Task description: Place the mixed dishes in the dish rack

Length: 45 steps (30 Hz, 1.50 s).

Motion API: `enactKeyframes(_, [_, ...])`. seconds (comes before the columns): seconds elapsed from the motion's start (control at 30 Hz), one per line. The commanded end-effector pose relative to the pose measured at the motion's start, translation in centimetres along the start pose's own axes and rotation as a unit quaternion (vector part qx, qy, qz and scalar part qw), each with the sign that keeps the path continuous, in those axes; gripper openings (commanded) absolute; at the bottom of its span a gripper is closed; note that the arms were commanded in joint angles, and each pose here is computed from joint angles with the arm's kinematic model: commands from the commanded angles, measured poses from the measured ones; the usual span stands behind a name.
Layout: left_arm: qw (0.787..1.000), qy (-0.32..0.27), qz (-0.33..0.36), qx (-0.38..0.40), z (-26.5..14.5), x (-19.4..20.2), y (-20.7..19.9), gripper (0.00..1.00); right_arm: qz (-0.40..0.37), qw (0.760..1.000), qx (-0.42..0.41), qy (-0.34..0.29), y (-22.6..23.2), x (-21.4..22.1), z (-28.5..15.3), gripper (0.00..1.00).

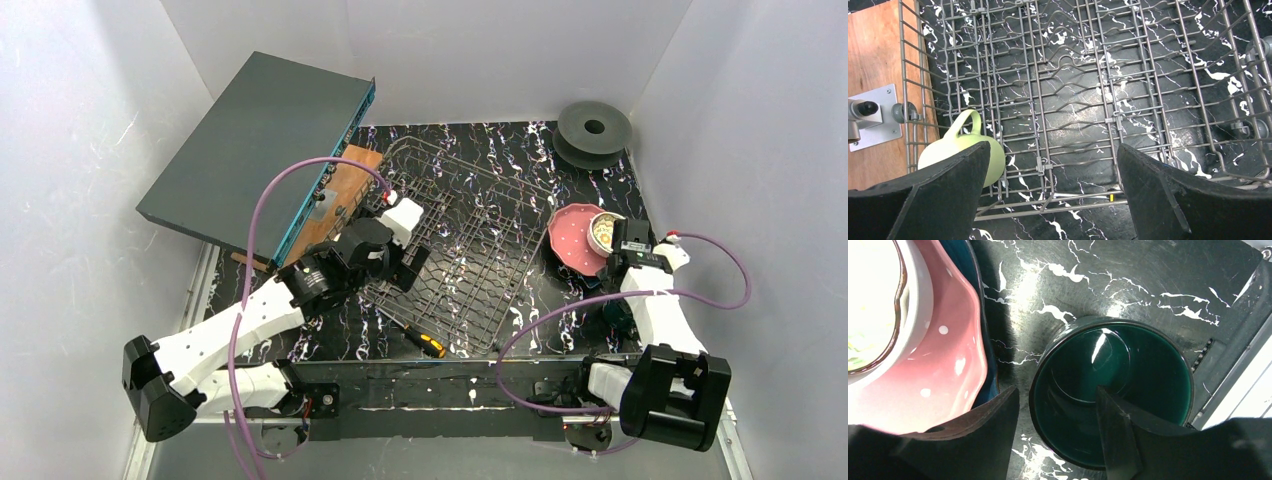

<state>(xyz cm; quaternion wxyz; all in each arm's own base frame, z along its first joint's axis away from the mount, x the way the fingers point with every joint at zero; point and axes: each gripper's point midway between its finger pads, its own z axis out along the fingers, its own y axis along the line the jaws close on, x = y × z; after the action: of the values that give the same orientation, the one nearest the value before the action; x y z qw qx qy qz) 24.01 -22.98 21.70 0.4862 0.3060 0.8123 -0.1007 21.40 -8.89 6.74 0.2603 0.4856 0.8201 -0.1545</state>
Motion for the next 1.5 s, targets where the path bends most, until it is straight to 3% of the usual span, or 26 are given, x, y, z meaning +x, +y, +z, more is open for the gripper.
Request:
enactKeyframes(0.0, [1.0, -0.008, 0.005, -0.011, 0.1, -1.0, 0.3, 0.98, 0.026, 0.999, -0.005, -0.036, 0.0, -1.2, 0.0, 0.6])
enactKeyframes(0.1, [1.0, -0.008, 0.005, -0.011, 0.0, -1.1, 0.3, 0.98, 0.023, 0.999, 0.001, -0.038, -0.4, -1.2, 0.0, 0.51])
enactKeyframes(0.6, [1.0, -0.013, 0.01, -0.01, -0.1, -1.1, 0.4, 0.98, 0.041, 0.998, 0.009, -0.039, -1.4, -0.7, -0.4, 0.27])
enactKeyframes(0.87, [1.0, -0.026, 0.005, -0.009, -0.8, -1.6, 0.6, 0.98, 0.078, 0.994, 0.053, -0.047, -3.4, -1.7, -2.6, 0.01])
enactKeyframes(1.13, [1.0, -0.028, 0.005, -0.001, -0.9, -1.7, 0.3, 0.98, 0.112, 0.99, 0.04, -0.076, -4.5, -2.7, -4.6, 0.01])
enactKeyframes(1.27, [1.0, -0.03, 0.004, -0.003, -1.0, -1.8, 0.4, 0.98, 0.112, 0.988, 0.0, -0.103, -4.0, -4.7, -6.9, 0.01])
enactKeyframes(1.37, [1.0, -0.029, 0.004, 0.002, -1.0, -1.7, 0.3, 0.98, 0.083, 0.984, -0.101, -0.118, -1.3, -6.4, -9.6, 0.01])
enactKeyframes(1.47, [1.0, -0.028, 0.005, 0.006, -1.1, -1.8, 0.1, 0.98, 0.067, 0.963, -0.214, -0.148, 0.8, -7.7, -13.3, 0.01])
